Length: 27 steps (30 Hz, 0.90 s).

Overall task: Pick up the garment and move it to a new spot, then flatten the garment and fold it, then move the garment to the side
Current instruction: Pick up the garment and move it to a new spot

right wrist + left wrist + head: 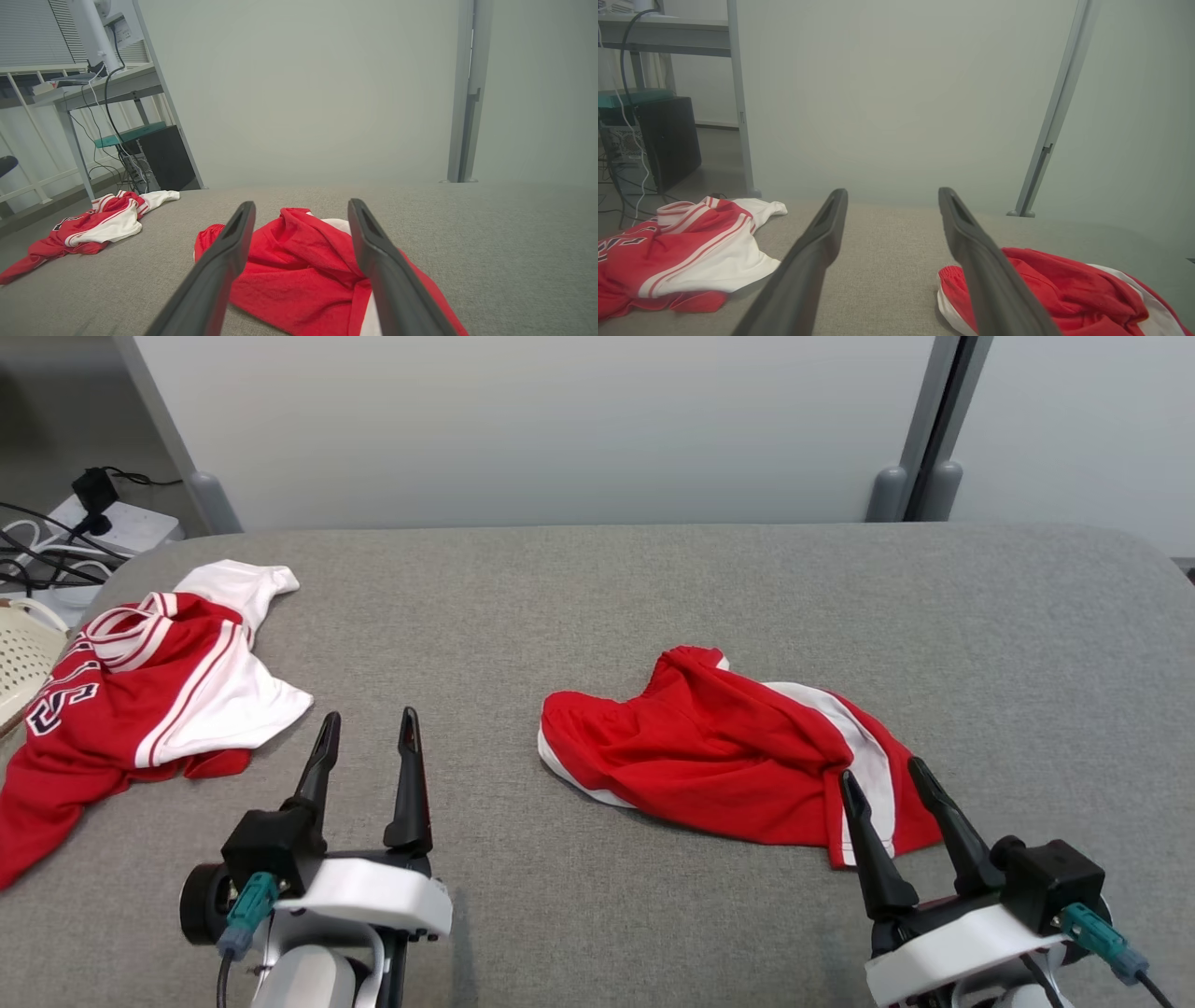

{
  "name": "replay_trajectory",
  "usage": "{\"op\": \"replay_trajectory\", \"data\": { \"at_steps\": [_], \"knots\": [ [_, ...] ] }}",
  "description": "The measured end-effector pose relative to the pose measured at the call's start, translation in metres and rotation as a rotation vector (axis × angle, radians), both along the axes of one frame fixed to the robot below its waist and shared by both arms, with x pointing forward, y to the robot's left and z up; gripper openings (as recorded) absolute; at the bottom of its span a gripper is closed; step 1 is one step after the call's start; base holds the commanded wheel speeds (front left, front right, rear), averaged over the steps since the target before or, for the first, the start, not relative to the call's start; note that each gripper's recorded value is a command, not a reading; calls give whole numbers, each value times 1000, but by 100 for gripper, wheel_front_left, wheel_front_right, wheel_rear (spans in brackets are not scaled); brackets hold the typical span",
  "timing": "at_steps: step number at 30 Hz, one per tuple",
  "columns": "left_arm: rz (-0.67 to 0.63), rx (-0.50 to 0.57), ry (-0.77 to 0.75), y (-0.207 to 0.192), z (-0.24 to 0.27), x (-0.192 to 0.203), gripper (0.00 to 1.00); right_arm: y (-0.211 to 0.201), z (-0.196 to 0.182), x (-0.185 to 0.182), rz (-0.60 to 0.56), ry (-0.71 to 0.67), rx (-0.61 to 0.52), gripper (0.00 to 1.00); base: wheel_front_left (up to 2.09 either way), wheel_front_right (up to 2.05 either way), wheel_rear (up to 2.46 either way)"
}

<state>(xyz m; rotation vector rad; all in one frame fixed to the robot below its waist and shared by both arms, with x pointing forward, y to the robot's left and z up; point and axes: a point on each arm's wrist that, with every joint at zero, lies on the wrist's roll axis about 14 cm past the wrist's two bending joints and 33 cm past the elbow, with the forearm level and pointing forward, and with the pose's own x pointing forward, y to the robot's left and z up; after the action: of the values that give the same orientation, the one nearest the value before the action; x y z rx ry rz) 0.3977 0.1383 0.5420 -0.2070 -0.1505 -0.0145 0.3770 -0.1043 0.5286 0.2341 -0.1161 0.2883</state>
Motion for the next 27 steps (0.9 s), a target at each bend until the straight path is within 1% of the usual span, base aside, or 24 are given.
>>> {"op": "replay_trajectory", "data": {
  "at_steps": [5, 11, 23, 27],
  "knots": [
    [45, -1, 18, 19, -9, -18, 100, 8, -5, -7, 23, 14, 1, 100, 0, 0, 0],
    [56, 6, 76, 23, -30, -35, 100, 10, -16, -16, 27, 45, -5, 100, 0, 0, 0],
    [32, 7, 89, 14, -34, -34, 100, 3, -30, -21, 8, 88, -8, 100, 0, 0, 0],
    [20, 1, 94, 10, -35, -32, 100, -4, -44, -23, -16, 136, 4, 100, 0, 0, 0]
  ]
}}
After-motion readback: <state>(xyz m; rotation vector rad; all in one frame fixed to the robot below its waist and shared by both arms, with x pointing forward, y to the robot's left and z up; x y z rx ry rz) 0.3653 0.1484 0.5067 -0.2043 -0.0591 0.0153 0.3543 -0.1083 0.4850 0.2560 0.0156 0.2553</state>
